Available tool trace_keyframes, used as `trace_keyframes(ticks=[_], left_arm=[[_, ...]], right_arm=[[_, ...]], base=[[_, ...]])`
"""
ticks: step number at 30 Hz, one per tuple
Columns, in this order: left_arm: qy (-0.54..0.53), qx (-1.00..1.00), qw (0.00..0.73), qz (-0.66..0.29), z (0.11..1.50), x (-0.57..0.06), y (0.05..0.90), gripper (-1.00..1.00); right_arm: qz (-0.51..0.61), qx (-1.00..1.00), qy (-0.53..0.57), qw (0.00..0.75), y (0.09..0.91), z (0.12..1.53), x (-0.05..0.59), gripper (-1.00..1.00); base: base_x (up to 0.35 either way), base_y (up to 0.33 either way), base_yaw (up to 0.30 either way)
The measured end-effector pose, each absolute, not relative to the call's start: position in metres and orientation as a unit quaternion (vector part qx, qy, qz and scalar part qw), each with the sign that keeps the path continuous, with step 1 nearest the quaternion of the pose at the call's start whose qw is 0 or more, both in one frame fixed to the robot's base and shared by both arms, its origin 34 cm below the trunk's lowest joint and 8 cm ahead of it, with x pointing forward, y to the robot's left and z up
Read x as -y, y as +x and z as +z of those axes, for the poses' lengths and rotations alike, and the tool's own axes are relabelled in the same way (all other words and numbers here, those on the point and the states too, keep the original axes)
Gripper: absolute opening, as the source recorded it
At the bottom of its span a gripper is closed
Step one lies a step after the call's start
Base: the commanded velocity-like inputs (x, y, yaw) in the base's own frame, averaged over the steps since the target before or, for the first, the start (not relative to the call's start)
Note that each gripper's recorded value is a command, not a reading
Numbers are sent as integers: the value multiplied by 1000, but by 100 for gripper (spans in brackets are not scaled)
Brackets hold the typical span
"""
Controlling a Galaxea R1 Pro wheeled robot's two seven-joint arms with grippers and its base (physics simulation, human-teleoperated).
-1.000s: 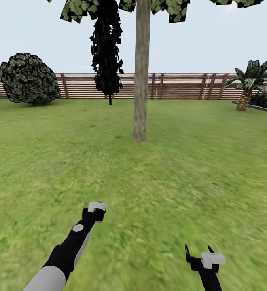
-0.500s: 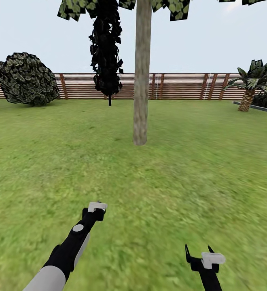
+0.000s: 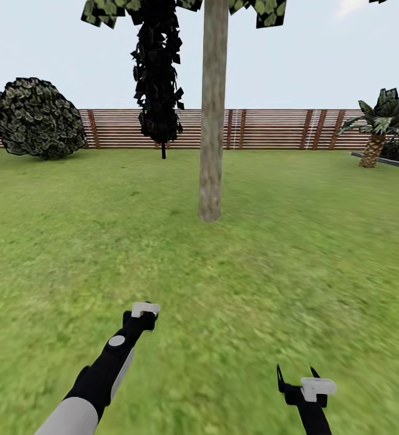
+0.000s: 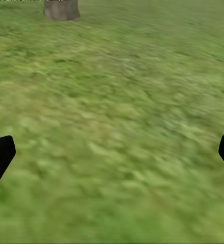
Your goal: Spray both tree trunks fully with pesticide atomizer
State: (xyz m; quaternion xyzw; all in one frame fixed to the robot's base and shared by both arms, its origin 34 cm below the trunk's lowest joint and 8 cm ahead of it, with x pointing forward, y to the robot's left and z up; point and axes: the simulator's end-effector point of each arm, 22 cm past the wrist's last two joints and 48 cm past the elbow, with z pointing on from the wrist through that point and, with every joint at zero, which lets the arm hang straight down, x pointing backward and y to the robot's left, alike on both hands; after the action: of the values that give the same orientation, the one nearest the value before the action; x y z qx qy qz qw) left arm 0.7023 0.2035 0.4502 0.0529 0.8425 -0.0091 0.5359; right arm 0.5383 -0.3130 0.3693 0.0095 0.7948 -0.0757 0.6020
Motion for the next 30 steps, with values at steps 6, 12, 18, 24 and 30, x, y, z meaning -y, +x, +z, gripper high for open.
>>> trace_keyframes(ticks=[6, 12, 18, 24, 30], left_arm=[[53, -842, 536, -9, 450, -203, 702, -100], [53, -843, 536, -9, 450, -203, 702, -100], [53, -843, 536, -9, 450, -203, 702, -100], [53, -842, 536, -9, 450, -203, 702, -100], [53, -842, 536, -10, 450, -203, 702, -100]], right_arm=[[-76, -795, 9, 602, 538, 369, 313, 100], [-76, -795, 9, 602, 538, 369, 313, 100], [-76, -795, 9, 602, 538, 369, 313, 100], [-76, -795, 9, 602, 538, 369, 313, 100], [-76, -795, 9, 602, 538, 369, 313, 100]], base=[[338, 0, 0], [338, 0, 0], [338, 0, 0], [338, 0, 0], [338, 0, 0]])
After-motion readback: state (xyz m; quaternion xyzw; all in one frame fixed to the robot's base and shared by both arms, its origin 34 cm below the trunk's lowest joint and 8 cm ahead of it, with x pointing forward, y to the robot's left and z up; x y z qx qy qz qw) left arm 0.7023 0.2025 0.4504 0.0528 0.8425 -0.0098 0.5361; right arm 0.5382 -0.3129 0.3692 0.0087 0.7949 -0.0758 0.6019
